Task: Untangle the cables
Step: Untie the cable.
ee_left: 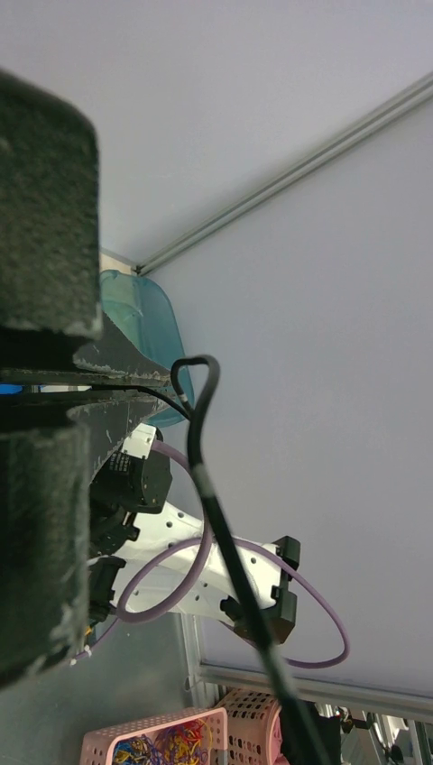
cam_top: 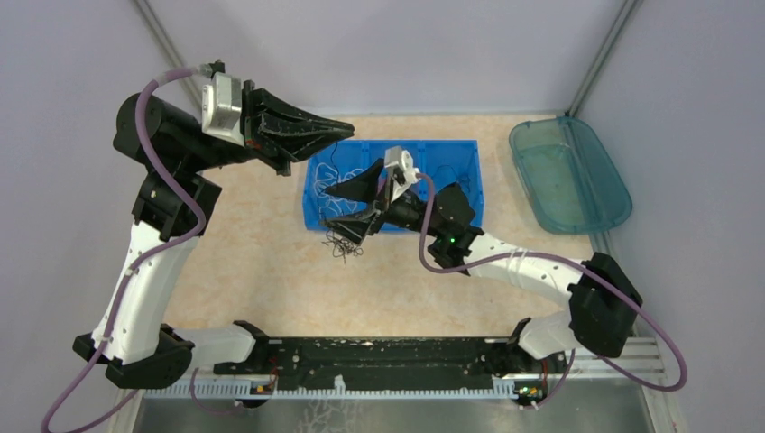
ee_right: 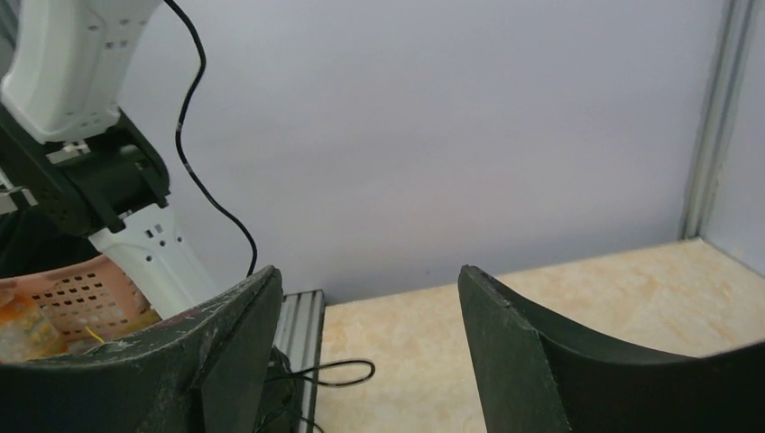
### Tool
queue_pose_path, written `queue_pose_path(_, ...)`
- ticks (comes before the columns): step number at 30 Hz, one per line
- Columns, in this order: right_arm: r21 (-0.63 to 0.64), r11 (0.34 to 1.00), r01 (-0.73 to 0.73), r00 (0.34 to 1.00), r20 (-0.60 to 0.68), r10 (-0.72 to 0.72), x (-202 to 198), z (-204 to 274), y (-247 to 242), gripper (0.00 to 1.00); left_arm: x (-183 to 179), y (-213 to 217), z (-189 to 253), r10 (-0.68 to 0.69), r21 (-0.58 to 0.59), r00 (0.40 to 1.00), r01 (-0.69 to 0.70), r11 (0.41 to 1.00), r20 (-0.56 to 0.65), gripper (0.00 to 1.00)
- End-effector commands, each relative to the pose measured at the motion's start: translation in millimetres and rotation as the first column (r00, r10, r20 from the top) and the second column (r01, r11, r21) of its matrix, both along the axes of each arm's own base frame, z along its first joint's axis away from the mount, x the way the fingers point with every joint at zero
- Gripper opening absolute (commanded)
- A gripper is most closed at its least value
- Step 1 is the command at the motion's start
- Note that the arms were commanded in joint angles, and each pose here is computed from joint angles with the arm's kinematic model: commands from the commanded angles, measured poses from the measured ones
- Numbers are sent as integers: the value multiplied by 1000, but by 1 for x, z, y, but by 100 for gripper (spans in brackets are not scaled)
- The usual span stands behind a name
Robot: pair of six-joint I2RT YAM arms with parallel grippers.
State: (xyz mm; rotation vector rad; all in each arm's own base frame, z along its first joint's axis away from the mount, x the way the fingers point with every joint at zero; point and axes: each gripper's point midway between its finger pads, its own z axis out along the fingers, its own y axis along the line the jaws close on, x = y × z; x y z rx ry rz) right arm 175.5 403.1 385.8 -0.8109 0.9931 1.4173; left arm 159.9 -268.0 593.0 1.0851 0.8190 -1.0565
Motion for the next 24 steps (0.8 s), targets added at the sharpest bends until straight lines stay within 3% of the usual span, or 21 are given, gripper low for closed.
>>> queue_pose_path(1, 13, 981, 194, 980, -49, -193, 27, 26, -26, 73, -8, 2, 9, -17, -19, 999, 18, 1000, 32, 0)
queue_pose_path(4, 65, 960, 273, 961, -72, -268, 39, 39, -61, 74, -10, 3, 9, -20, -18, 999, 20, 1000, 33, 0)
queue_pose_path(9, 93, 957, 273, 962, -53, -270, 31, 55, -83, 72, -10, 3, 9, -21, -19, 999, 22, 1000, 38, 0)
queue_pose_path(15, 126, 990, 57, 997, 41, -63, -4, 72, -70, 67, -8, 1, 8, -21, -18, 999, 22, 1000, 31, 0)
queue_pose_path(24, 82, 977, -198, 973, 134, 186, -39, 81, -37, 66, -6, 0, 8, -20, -17, 999, 20, 1000, 29, 0)
